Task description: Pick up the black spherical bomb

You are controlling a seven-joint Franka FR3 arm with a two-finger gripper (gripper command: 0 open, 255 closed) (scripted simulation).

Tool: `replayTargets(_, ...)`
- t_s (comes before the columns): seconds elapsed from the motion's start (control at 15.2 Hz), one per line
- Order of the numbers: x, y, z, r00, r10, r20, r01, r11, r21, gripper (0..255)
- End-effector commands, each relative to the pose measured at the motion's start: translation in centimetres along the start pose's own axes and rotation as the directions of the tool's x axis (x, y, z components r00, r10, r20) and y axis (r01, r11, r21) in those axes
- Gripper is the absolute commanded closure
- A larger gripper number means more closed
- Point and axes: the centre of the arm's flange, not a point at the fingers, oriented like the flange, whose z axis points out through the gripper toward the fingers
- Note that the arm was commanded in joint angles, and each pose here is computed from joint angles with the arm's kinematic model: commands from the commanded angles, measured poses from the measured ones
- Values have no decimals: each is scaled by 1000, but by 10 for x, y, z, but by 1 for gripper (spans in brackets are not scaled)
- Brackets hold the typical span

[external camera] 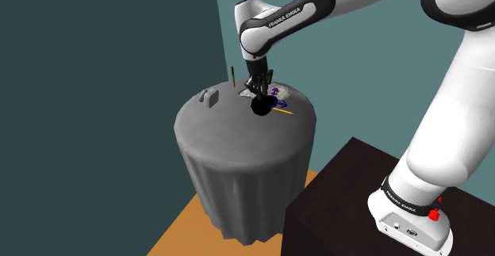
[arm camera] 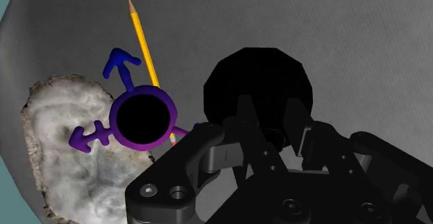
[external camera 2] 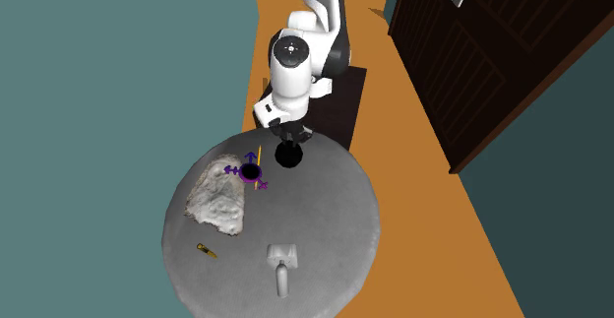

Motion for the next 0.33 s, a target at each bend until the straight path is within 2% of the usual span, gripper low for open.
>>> replayTargets(0.0,-2,1,-11,1000,0,0,0,1000,0,255)
replayTargets(0.26,-3,2,-22,1000,0,0,0,1000,0,255)
